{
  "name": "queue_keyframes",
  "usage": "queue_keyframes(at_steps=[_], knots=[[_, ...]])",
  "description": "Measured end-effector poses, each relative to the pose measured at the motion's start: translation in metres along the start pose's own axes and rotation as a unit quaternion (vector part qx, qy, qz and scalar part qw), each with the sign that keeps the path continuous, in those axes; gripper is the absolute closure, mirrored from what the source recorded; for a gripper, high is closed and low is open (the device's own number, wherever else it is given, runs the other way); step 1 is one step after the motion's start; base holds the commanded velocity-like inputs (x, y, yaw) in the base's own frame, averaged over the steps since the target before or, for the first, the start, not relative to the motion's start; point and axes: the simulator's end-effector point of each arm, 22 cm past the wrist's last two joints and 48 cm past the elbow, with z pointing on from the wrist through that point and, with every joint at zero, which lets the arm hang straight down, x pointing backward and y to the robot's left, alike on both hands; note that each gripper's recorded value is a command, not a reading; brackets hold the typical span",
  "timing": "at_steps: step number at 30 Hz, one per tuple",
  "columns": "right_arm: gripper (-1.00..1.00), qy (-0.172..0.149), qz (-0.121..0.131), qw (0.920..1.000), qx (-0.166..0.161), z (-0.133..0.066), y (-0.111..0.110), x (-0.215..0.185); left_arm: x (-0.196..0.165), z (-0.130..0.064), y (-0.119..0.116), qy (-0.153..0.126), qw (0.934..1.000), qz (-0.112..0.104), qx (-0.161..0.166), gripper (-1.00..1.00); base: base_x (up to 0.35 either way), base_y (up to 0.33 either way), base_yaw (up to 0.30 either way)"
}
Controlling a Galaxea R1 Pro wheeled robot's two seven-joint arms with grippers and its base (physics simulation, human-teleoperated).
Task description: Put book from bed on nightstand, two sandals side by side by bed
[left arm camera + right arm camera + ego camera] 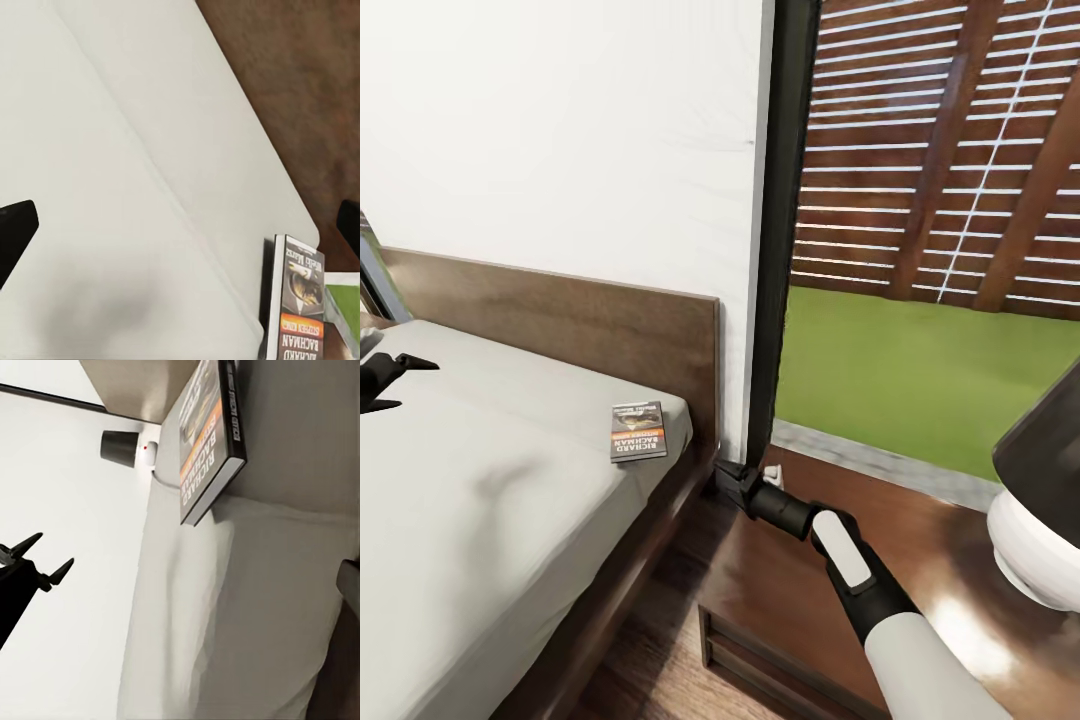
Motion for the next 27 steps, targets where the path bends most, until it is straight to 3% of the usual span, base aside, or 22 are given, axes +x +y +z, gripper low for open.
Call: queue_keyframes(at_steps=[13,20,27], knots=[[-1.0,0.001,-0.002,1.0,-0.007,0.011,0.01,0.002,0.0,0.0,0.0,0.0,1.0,0.0,0.0,-1.0,0.0,0.0,0.0],[-1.0,-0.014,-0.008,0.9998,-0.008,0.011,0.011,-0.007,0.001,0.0,0.0,0.001,1.0,0.002,-0.002,-1.0,0.0,0.0,0.0],[-1.0,-0.023,-0.011,0.9996,0.008,0.01,0.005,-0.013,0.0,-0.001,0.002,0.001,1.0,0.004,-0.004,-1.0,0.0,0.0,0.0]])
